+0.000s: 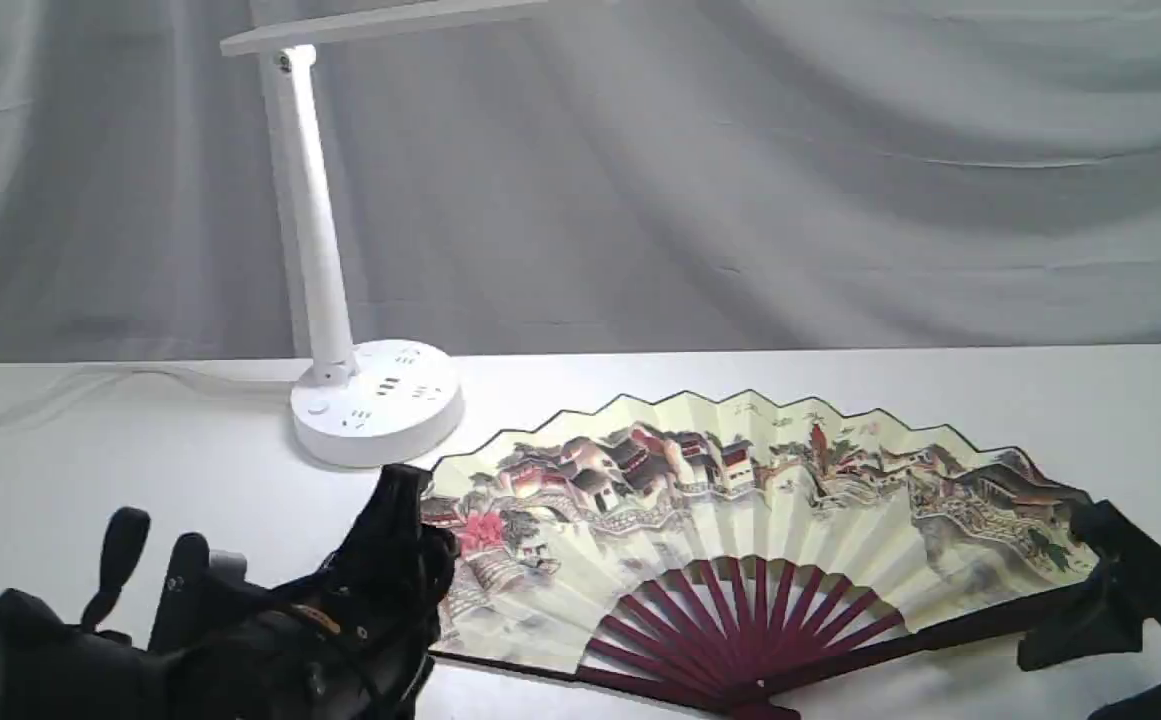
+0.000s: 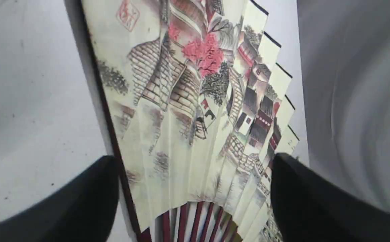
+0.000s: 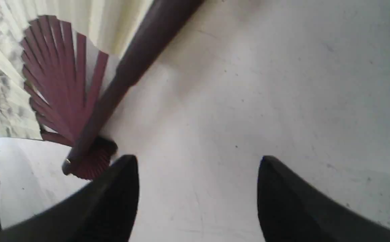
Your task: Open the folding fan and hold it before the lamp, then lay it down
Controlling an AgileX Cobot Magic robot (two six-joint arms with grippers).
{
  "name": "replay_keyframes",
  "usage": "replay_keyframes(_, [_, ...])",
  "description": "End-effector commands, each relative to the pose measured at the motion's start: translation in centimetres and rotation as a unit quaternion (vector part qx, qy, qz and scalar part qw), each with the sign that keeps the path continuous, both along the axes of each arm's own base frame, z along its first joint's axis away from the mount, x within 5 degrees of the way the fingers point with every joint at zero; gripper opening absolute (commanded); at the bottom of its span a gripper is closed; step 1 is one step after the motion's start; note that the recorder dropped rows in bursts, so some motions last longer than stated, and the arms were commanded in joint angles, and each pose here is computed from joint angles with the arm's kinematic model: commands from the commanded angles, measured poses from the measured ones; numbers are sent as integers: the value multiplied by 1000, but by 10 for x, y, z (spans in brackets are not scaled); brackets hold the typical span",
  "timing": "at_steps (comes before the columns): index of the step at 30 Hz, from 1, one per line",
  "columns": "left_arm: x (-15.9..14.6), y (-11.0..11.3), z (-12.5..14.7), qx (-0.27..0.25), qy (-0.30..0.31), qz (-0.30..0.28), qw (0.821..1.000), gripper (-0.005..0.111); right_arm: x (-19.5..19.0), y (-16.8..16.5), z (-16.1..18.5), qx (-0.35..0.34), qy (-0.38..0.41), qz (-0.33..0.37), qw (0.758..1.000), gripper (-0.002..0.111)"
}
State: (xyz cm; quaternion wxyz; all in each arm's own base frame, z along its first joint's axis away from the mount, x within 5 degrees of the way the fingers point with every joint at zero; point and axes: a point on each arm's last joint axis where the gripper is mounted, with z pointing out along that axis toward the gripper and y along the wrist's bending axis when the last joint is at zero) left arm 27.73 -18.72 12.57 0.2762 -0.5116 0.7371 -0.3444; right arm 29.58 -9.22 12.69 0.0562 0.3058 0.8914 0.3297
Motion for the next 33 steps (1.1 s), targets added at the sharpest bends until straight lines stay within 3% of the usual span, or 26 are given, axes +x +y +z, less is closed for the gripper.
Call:
replay_keyframes(1, [4, 11, 7, 18, 15, -41, 999, 64, -4, 0, 7, -13, 9, 19, 1000, 50])
replay_keyframes(8, [11, 40, 21, 74, 36, -110, 991, 61, -7, 1, 44, -50, -46, 15, 998, 43])
replay_keyframes(16, [10, 68, 42, 132, 43, -155, 978, 38, -16, 15, 90, -128, -112, 51, 984, 43])
replay_keyframes(23, [0, 94, 67, 220, 44, -203, 953, 18, -25, 46, 113, -235, -117, 126, 957, 40])
replay_keyframes(28, [-9, 101, 86, 287, 17, -246, 926, 0, -34, 56, 121, -306, -94, 164, 933, 36])
replay_keyframes(33, [-20, 106, 95, 307, 37, -258, 915, 0, -40, 60, 127, -346, -90, 188, 915, 34])
